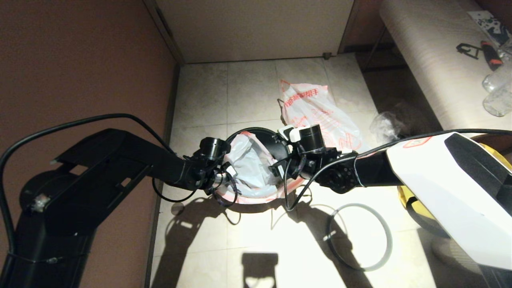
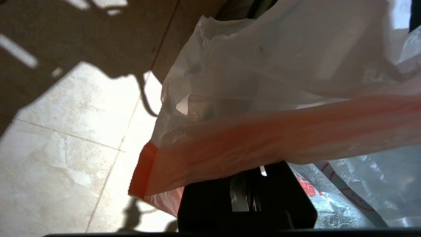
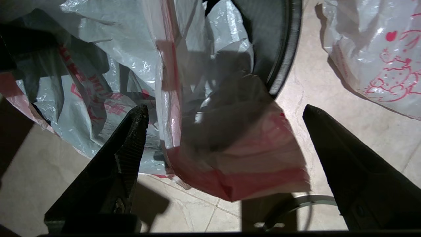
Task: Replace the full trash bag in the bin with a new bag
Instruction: Put the new garbage bag on the trash can
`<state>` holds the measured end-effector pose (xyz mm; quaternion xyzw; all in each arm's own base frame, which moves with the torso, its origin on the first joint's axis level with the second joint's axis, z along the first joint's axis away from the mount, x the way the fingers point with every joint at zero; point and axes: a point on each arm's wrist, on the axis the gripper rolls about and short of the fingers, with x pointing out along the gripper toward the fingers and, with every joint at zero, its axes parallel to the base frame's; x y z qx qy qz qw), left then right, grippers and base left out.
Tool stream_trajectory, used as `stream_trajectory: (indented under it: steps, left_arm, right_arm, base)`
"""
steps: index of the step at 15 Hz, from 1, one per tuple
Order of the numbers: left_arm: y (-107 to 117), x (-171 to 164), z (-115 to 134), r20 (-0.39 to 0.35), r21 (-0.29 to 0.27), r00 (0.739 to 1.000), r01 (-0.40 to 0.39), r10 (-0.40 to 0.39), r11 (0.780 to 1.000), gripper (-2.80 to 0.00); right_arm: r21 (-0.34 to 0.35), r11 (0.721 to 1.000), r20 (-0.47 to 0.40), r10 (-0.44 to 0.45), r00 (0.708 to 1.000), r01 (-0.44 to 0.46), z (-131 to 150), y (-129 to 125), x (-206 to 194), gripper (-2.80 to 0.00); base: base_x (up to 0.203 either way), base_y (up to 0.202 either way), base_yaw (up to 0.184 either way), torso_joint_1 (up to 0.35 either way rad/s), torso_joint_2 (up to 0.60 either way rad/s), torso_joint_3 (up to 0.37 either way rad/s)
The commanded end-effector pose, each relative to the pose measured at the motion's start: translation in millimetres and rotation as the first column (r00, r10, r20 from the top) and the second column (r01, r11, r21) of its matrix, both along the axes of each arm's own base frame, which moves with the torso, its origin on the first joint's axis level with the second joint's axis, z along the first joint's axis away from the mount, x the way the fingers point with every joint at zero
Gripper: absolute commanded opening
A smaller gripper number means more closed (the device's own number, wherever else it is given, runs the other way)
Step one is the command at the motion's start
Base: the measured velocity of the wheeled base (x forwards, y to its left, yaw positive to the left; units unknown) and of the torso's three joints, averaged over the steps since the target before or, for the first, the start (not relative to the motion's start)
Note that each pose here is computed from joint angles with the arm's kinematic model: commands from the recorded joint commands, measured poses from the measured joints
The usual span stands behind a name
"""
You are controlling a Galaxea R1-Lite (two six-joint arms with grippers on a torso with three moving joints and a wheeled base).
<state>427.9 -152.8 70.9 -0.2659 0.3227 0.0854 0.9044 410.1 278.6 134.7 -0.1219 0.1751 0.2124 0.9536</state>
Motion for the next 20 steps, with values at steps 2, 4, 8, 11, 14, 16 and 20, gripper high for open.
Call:
stream_trajectory:
  steps: [2,4,8,11,14,16,20]
  left_arm:
    - [0,0,-2,-0.005,-0.002,1.000,-0.003,0.003,1.000,-2.80]
    - [0,1,-4,-0.008,-0.001,1.000,-0.005,0.005,1.000,-2.80]
    - [0,1,-7,-0.015,0.003,1.000,-0.002,0.002,1.000,-2.80]
    - [-3,1,-12,-0.025,0.007,1.000,0.004,-0.004,1.000,-2.80]
    - [-5,1,-19,-0.036,0.014,0.999,0.008,-0.008,1.000,-2.80]
    - [-5,1,-18,-0.035,0.014,0.999,0.008,-0.008,1.000,-2.80]
    - [-6,1,-20,-0.039,0.015,0.999,0.010,-0.010,1.000,-2.80]
  right_arm:
    - [-0.011,1.000,0.003,0.012,1.000,-0.012,-11,6,10,0.00]
    - [-0.015,1.000,0.006,0.021,1.000,-0.021,-9,9,17,-2.80]
    - [-0.040,0.999,0.003,0.027,1.000,-0.027,-16,3,31,-2.80]
    - [0.008,1.000,0.088,-0.010,0.996,0.009,-11,-6,42,-2.80]
    - [0.034,0.998,0.133,-0.054,0.990,0.050,-4,-23,53,-2.80]
    - [0.052,0.996,0.160,-0.076,0.984,0.068,-3,-32,60,-2.80]
    - [0.040,0.996,0.170,-0.084,0.982,0.078,-24,-48,77,-2.80]
  base:
    - [0.000,0.000,0.000,0.000,0.00,0.000]
    - [0.000,0.000,0.000,0.000,0.00,0.000]
    - [0.000,0.000,0.000,0.000,0.00,0.000]
    - [0.000,0.000,0.000,0.000,0.00,0.000]
    - [0.000,0.000,0.000,0.000,0.00,0.000]
    - [0.000,0.000,0.000,0.000,0.00,0.000]
    - [0.000,0.000,0.000,0.000,0.00,0.000]
